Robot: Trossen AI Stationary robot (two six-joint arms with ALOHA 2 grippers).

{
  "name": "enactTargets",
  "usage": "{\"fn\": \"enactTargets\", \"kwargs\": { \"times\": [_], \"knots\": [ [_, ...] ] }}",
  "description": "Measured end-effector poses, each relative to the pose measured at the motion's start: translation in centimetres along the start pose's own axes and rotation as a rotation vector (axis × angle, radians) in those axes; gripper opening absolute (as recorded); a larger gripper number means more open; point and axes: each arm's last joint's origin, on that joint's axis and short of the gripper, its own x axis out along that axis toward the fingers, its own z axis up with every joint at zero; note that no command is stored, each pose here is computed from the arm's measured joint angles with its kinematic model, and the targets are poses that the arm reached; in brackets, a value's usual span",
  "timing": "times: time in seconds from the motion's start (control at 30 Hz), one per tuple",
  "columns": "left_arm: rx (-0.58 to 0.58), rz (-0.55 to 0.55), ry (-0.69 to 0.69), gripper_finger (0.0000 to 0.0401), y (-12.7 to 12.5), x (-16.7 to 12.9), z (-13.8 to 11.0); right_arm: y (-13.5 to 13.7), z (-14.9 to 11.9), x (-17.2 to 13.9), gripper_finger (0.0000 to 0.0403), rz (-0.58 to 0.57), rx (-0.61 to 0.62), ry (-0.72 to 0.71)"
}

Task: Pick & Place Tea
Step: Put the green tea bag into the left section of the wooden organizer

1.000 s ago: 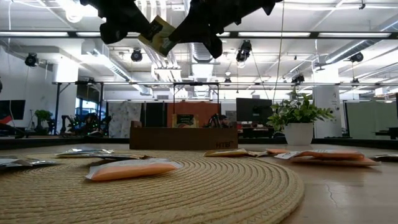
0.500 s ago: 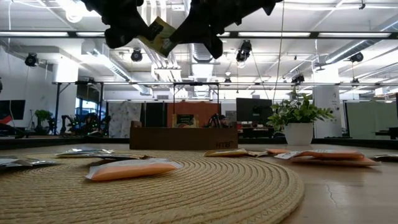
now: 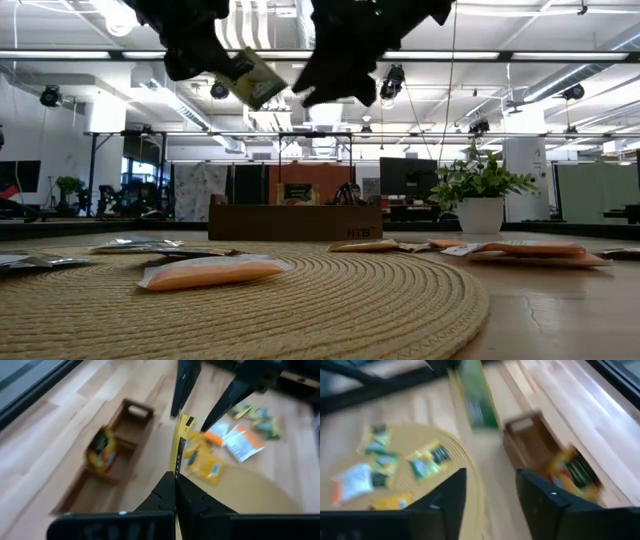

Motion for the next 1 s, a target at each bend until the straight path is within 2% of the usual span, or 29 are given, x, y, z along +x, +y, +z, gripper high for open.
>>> {"fn": "enactTargets", "kwargs": {
  "times": [0.17,0.3,0.43,0.67,1.0],
  "knots": [
    [0.094,0.099,0.154,0.0000,1.5,0.6,1.0,-0.4,-0.9,-0.7,0.0208,-0.058,-0.007,0.131],
    [0.188,0.131,0.363,0.0000,2.9,3.0,2.1,-0.6,-1.6,-1.1,0.0205,-0.080,-0.004,0.202],
    [0.286,0.141,0.524,0.0000,4.1,5.9,3.1,-0.6,-1.4,-2.0,0.0191,-0.091,0.017,0.185],
    [0.371,0.130,0.629,0.0000,5.9,9.3,4.8,-1.0,-1.7,-4.3,0.0166,-0.152,0.063,0.147],
    [0.396,0.113,0.766,0.0000,7.4,12.1,4.3,-1.8,-3.7,-6.4,0.0147,-0.194,0.142,0.136]
  ]
}}
